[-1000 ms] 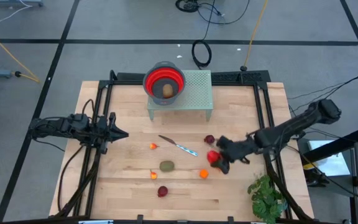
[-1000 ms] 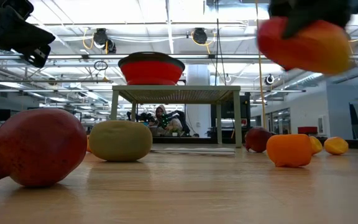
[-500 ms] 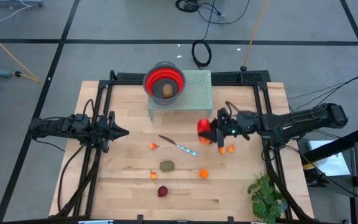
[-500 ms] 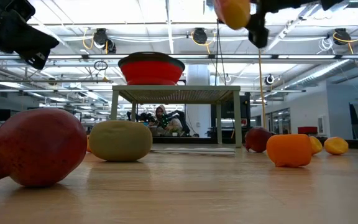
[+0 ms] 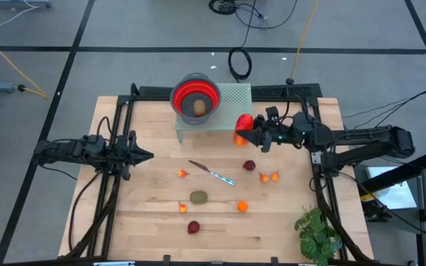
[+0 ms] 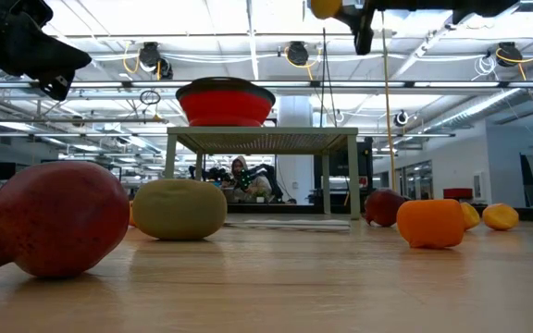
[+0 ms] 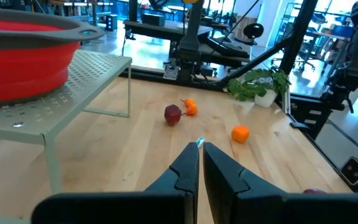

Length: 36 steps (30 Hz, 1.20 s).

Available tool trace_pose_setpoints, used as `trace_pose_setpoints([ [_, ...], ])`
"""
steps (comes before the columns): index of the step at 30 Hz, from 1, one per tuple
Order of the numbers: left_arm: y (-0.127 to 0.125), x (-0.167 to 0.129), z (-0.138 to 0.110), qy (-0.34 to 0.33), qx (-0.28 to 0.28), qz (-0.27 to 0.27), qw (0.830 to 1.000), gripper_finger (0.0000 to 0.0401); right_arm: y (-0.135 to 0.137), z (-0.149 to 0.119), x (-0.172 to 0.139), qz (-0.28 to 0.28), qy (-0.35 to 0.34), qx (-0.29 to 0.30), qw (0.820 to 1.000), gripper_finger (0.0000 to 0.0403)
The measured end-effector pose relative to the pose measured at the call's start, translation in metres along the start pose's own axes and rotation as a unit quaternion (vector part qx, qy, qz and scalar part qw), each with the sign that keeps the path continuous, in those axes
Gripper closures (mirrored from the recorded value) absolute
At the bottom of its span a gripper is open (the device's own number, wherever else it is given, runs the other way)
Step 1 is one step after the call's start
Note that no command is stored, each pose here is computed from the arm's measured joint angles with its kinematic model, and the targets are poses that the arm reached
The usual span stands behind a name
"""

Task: Pick & Place Fruit
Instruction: Put the mango into the red strainer bowl

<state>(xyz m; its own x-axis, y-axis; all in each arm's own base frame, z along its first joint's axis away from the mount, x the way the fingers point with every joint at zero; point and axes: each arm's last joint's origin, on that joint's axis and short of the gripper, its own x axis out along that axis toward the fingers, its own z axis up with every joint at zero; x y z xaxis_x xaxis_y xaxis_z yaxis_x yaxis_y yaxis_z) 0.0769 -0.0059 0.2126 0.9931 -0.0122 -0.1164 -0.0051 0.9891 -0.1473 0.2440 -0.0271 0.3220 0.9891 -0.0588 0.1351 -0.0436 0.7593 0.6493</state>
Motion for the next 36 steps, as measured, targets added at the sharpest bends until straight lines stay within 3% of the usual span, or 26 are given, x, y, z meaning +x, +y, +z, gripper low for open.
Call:
trace_pose_setpoints([
  [8, 0.0, 0.0, 0.0, 0.0, 0.0, 0.002, 1.0, 0.038, -0.008, -0.002, 0.004, -0.015, 0.005, 0.024, 1.0, 0.018],
  [13, 0.0, 0.0, 0.0, 0.0, 0.0, 0.003, 1.0, 0.038, -0.011, -0.004, 0.016, -0.026, 0.017, 0.002, 1.0, 0.0178],
  [20, 0.0, 0.0, 0.0, 0.0, 0.001, 0.003, 1.0, 0.038, -0.004, 0.019, 0.042, -0.017, 0.028, -0.092, 0.995, 0.0175],
  [27, 0.0, 0.0, 0.0, 0.0, 0.006, 0.003, 1.0, 0.038, -0.01, 0.041, 0.068, -0.022, 0.071, -0.194, 0.978, 0.017],
  [36, 0.0, 0.0, 0.0, 0.001, 0.006, 0.003, 1.0, 0.038, -0.027, 0.062, 0.094, 0.011, 0.082, -0.355, 0.931, 0.0172],
])
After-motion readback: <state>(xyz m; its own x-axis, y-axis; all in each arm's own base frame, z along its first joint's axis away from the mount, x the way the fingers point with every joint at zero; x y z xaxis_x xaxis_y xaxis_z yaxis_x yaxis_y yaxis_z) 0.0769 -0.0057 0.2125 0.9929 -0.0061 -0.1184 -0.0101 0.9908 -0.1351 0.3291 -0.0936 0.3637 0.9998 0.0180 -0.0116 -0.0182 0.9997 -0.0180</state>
